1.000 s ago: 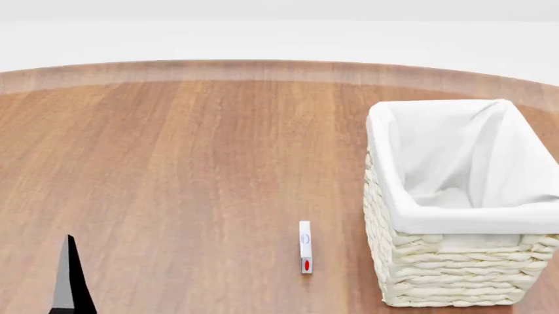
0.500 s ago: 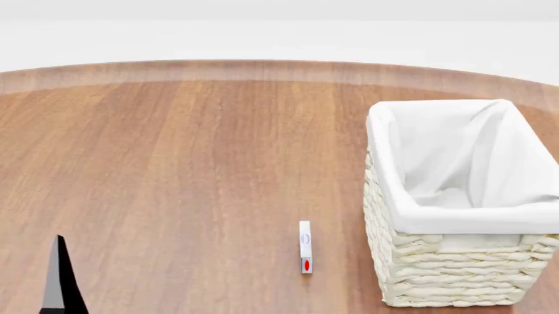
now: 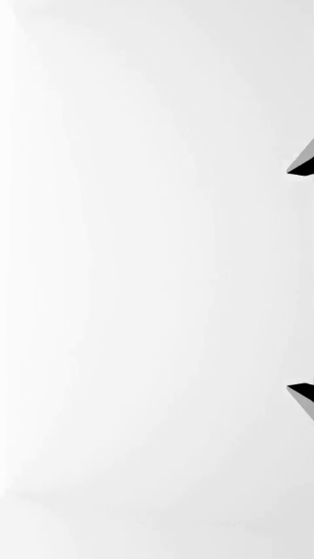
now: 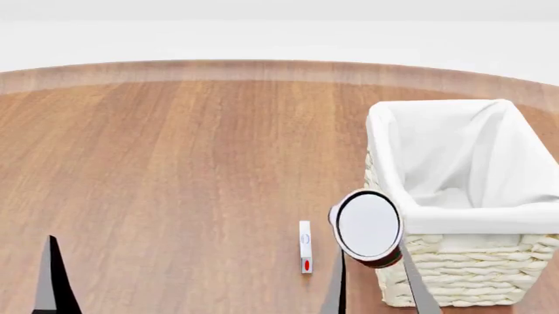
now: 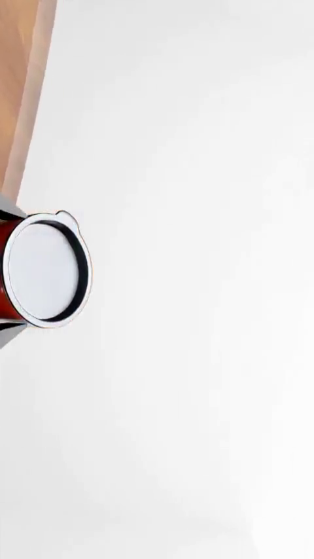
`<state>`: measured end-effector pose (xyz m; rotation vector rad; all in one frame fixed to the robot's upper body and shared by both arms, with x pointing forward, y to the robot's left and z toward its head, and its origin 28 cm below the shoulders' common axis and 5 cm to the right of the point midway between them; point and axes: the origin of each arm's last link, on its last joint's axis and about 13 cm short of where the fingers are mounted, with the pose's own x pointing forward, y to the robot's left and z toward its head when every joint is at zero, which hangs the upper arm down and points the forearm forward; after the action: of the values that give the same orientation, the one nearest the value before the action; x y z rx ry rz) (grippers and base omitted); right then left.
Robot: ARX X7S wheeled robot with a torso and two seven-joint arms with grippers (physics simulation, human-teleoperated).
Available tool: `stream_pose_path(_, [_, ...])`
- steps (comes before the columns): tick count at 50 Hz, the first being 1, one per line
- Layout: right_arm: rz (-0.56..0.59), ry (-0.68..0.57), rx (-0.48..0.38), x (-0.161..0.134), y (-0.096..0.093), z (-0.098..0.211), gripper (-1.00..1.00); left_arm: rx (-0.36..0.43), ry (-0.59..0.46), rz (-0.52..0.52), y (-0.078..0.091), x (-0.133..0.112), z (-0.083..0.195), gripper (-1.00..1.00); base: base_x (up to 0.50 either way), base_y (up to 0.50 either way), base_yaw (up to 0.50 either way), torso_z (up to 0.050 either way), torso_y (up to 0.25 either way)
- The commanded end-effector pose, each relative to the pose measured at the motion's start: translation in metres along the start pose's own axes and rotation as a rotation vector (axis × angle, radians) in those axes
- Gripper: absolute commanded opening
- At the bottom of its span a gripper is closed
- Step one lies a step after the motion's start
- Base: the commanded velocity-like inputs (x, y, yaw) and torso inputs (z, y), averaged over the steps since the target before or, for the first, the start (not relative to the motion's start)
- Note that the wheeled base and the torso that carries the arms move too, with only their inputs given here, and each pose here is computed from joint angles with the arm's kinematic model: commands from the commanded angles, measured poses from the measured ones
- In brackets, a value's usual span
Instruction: Pick up the tomato sauce, and put it in the basket.
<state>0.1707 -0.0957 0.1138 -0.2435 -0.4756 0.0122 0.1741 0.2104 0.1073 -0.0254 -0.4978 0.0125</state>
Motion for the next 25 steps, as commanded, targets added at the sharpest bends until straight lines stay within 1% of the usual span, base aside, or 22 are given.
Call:
stream_pose_path(1, [-0.043, -0.159, -0.113, 0.046, -0.019, 0.025, -1.0, -0.001, -0.005, 0.001, 0.001, -0.001, 0.002, 1.0, 0.0, 0.0, 0.0, 0.0, 0.01])
stream_pose_path(2, [-0.056, -0.171, -0.132, 0.053, -0.023, 0.025, -1.0, 0.0, -0.006, 0.0, 0.001, -0.001, 0.003, 1.0, 0.0, 0.0, 0.0, 0.0, 0.0])
stream_pose_path(3, [-0.056, -0.171, -0.132, 0.053, -0.023, 0.025, -1.0, 0.0, -0.006, 0.0, 0.001, -0.001, 0.003, 1.0, 0.0, 0.0, 0.0, 0.0, 0.0])
stream_pose_path(5, [-0.063, -0.177, -0.139, 0.065, -0.028, 0.025, -1.0, 0.0, -0.008, -0.002, 0.0, -0.001, 0.003, 1.0, 0.0, 0.0, 0.0, 0.0, 0.0])
stream_pose_path(6, [-0.087, -0.164, -0.123, 0.07, -0.033, 0.022, -1.0, 0.0, -0.007, -0.003, 0.0, -0.001, 0.003, 1.0, 0.0, 0.0, 0.0, 0.0, 0.0])
stream_pose_path(7, [-0.1, -0.164, -0.127, 0.073, -0.036, 0.02, -1.0, 0.0, -0.006, -0.001, 0.0, -0.002, 0.002, 1.0, 0.0, 0.0, 0.0, 0.0, 0.0])
stream_pose_path(8, [-0.123, -0.16, -0.147, 0.075, -0.039, 0.018, -1.0, -0.002, -0.003, -0.001, 0.0, -0.003, 0.002, 1.0, 0.0, 0.0, 0.0, 0.0, 0.0])
stream_pose_path(9, [-0.133, -0.158, -0.145, 0.078, -0.041, 0.017, -1.0, -0.002, -0.001, -0.002, 0.0, -0.003, 0.001, 1.0, 0.0, 0.0, 0.0, 0.0, 0.0])
stream_pose_path(10, [-0.141, -0.163, -0.16, 0.084, -0.045, 0.017, -1.0, 0.0, 0.001, -0.008, -0.001, -0.004, 0.001, 1.0, 0.0, 0.0, 0.0, 0.0, 0.0])
stream_pose_path(16, [-0.166, -0.154, -0.186, 0.116, -0.06, 0.013, -1.0, -0.005, -0.003, -0.018, -0.003, -0.004, 0.003, 1.0, 0.0, 0.0, 0.0, 0.0, 0.0])
stream_pose_path(18, [-0.18, -0.133, -0.227, 0.13, -0.066, 0.007, -1.0, -0.003, -0.001, -0.019, -0.003, -0.004, 0.002, 1.0, 0.0, 0.0, 0.0, 0.0, 0.0])
stream_pose_path(19, [-0.191, -0.106, -0.22, 0.142, -0.072, 0.002, -1.0, -0.006, 0.0, -0.016, -0.002, -0.004, 0.003, 1.0, 0.0, 0.0, 0.0, 0.0, 0.0])
stream_pose_path(21, [-0.188, -0.092, -0.232, 0.15, -0.075, -0.003, -1.0, 0.001, -0.002, -0.017, -0.002, -0.004, 0.003, 1.0, 0.0, 0.0, 0.0, 0.0, 0.0])
stream_pose_path(22, [-0.199, -0.063, -0.235, 0.159, -0.08, -0.01, -1.0, -0.001, -0.002, -0.017, -0.002, -0.005, 0.004, 1.0, 0.0, 0.0, 0.0, 0.0, 0.0])
stream_pose_path(23, [-0.2, -0.058, -0.228, 0.163, -0.082, -0.014, -1.0, 0.0, -0.003, -0.018, -0.002, -0.005, 0.004, 1.0, 0.0, 0.0, 0.0, 0.0, 0.0])
stream_pose_path(24, [-0.203, -0.007, -0.182, 0.171, -0.085, -0.024, -1.0, -0.001, -0.004, -0.018, -0.002, -0.006, 0.005, 1.0, 0.0, 0.0, 0.0, 0.0, 0.0])
stream_pose_path(25, [-0.209, 0.009, -0.174, 0.174, -0.086, -0.027, -1.0, -0.002, -0.004, -0.018, -0.002, -0.006, 0.005, 1.0, 0.0, 0.0, 0.0, 0.0, 0.0])
